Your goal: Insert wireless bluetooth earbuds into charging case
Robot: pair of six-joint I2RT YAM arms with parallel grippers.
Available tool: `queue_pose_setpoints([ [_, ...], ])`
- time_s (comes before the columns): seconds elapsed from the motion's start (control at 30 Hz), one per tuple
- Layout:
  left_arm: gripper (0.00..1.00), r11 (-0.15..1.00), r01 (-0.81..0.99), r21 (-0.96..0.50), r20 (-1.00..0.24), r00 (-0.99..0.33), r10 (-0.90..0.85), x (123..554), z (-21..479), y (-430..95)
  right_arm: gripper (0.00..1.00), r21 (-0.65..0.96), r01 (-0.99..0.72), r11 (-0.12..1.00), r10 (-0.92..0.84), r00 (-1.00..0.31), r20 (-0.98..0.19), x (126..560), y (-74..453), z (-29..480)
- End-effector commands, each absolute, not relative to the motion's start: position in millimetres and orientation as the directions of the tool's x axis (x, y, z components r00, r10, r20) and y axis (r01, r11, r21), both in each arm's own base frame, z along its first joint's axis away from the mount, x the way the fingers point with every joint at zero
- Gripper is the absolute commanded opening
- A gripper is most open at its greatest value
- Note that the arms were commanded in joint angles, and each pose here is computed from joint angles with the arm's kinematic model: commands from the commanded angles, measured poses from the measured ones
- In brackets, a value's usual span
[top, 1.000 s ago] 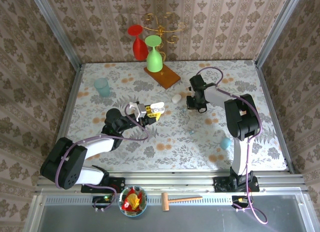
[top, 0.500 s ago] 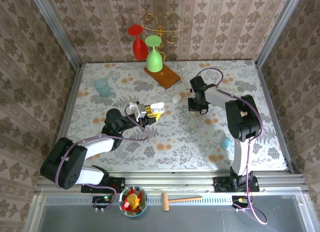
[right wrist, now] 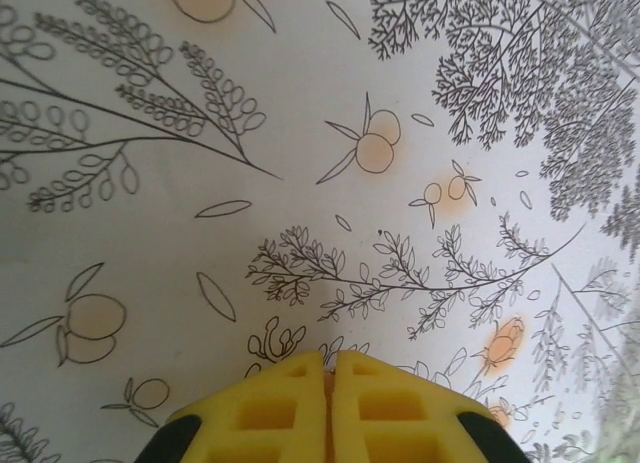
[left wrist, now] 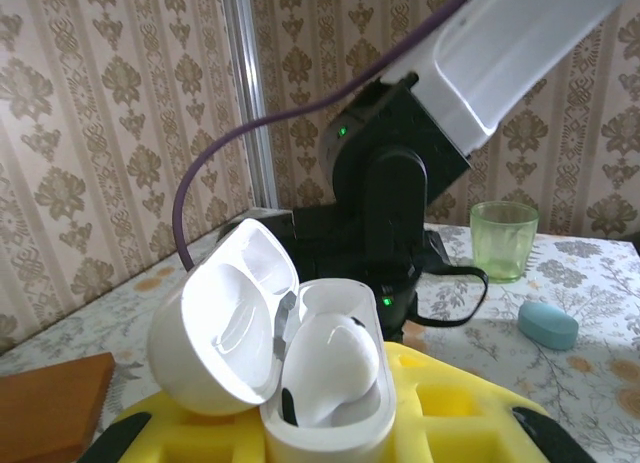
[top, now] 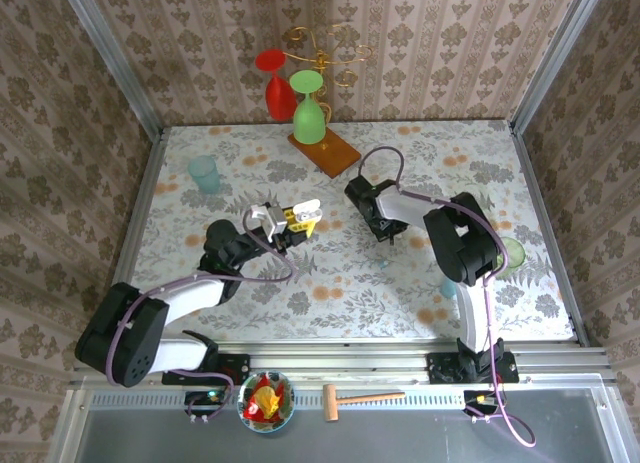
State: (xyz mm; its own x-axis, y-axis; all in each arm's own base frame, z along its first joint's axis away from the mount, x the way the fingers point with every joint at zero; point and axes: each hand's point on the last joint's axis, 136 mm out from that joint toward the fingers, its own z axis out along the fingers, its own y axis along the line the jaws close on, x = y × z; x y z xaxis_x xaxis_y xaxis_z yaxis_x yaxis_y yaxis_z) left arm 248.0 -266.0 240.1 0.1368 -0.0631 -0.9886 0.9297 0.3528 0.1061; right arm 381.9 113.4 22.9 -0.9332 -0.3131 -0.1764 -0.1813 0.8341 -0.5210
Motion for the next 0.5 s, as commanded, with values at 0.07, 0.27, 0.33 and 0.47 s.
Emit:
queue_pose_setpoints([
  [0.07, 0.01, 0.397, 0.904, 0.160, -0.978, 0.199, -0.060, 250, 254, -258, 0.12, -0.588, -0.216, 0.779, -0.350, -0.929, -0.122, 366, 123, 23],
  [0.27, 0.01, 0.399, 0.903, 0.158, -0.979, 0.197, -0.058, 252, 254, -259, 0.20, -0.503, -0.220, 0.836, -0.347, -0.922, -0.174, 352, 158, 24],
  [0.33, 0.01, 0.399, 0.903, 0.157, -0.979, 0.196, -0.057, 252, 254, -259, 0.21, -0.468, -0.210, 0.858, -0.331, -0.924, -0.193, 348, 165, 26],
  [0.47, 0.01, 0.399, 0.904, 0.156, -0.979, 0.194, -0.058, 252, 254, -259, 0.22, -0.346, -0.203, 0.916, -0.289, -0.933, -0.216, 339, 181, 22],
])
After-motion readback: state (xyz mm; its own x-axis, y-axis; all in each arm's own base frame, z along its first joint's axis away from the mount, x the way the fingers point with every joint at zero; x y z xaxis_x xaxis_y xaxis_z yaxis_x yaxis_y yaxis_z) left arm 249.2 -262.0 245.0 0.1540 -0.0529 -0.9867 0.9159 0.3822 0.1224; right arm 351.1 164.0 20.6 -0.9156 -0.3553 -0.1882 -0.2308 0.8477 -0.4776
